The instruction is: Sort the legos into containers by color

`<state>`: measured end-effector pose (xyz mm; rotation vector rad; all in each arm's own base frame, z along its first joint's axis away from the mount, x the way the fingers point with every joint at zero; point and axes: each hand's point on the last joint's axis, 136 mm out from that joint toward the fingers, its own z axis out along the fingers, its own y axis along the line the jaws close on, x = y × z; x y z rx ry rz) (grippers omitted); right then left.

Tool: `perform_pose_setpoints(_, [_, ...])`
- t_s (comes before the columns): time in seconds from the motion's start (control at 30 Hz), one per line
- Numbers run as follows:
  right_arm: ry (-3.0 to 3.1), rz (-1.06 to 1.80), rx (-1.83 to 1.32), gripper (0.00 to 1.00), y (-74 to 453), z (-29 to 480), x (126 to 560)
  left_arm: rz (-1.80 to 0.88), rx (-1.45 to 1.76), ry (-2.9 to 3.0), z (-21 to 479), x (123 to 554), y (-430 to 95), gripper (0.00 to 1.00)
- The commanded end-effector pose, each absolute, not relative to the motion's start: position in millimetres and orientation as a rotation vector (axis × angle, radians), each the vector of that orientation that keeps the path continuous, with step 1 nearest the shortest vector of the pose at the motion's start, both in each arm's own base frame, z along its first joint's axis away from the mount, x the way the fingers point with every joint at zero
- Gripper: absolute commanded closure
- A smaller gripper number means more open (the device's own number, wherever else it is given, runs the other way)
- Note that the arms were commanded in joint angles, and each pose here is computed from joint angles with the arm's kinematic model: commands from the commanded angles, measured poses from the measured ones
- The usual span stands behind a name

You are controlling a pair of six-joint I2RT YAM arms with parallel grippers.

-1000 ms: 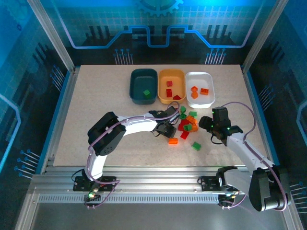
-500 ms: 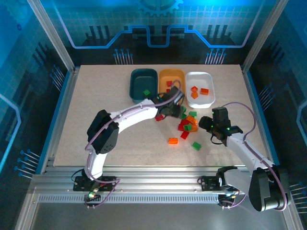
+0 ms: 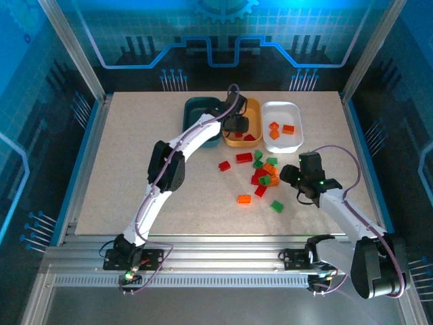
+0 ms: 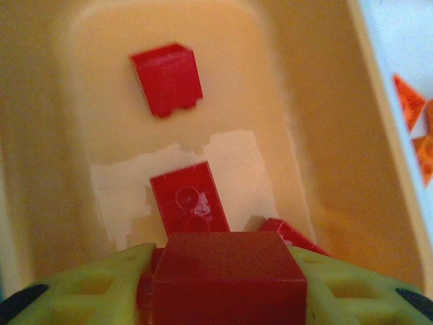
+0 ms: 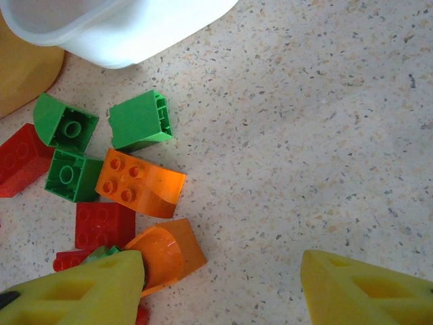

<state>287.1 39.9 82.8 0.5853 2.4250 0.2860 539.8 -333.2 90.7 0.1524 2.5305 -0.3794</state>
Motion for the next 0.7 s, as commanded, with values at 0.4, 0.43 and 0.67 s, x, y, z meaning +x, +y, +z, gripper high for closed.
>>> perform_pose_setpoints(0.4, [2.459, 0.270, 0.552, 0.35, 57.9, 78.0, 274.1, -0.586, 0.156, 2.241, 272.6, 503.6, -329.6, 0.01])
perform_pose_setpoints(0.43, [2.483, 0.243, 0.554, 0.35, 60.3, 76.1, 266.5, -0.620, 0.147, 2.229, 274.6, 489.7, -325.1, 0.01])
perform_pose_setpoints(0.67, [2.653, 0.157, 0.574, 0.30, 67.7, 50.8, 199.7, -0.861, -0.047, 2.247, 209.6, 378.1, -274.7, 0.01])
